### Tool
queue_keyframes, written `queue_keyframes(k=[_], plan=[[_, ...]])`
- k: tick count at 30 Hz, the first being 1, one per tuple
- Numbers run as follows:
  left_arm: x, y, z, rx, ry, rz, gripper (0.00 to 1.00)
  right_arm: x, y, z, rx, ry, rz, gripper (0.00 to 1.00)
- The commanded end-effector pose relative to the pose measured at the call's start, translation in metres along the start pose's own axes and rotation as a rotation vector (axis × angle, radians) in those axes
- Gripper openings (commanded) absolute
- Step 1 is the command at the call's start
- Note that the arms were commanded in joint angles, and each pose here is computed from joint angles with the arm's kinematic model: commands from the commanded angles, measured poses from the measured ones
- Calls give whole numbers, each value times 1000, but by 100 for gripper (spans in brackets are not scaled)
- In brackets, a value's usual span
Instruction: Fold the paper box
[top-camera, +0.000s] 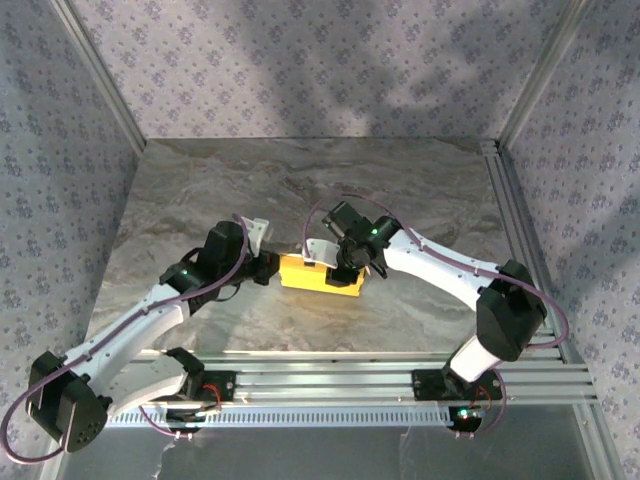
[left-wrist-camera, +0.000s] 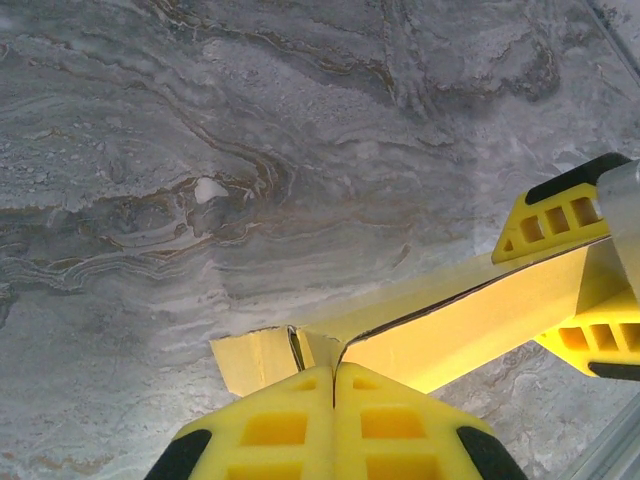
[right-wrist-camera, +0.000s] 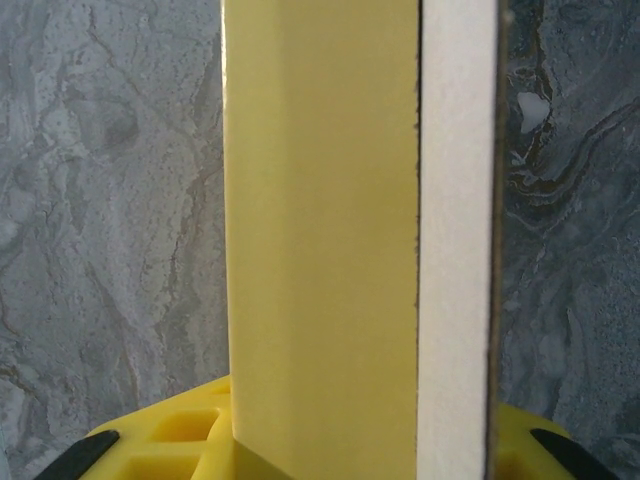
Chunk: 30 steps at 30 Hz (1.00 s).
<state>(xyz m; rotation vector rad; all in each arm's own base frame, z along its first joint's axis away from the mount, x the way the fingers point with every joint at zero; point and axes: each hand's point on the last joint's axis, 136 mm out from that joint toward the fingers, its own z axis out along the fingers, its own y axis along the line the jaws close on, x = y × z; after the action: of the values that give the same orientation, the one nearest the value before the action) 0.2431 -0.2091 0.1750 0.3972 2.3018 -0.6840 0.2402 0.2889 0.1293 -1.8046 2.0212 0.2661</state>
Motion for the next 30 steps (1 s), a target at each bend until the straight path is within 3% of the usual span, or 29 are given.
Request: queue_keyframes(k=[1, 21, 30], plan=[[13, 8, 4, -34, 10, 12, 0, -14, -10, -4, 39, -59, 4, 31], [31, 24, 15, -95, -26, 34, 0, -12, -12, 4, 20, -53, 18, 35], [38, 23, 21, -102, -30, 61, 0, -12, -15, 5, 28, -54, 25, 43]])
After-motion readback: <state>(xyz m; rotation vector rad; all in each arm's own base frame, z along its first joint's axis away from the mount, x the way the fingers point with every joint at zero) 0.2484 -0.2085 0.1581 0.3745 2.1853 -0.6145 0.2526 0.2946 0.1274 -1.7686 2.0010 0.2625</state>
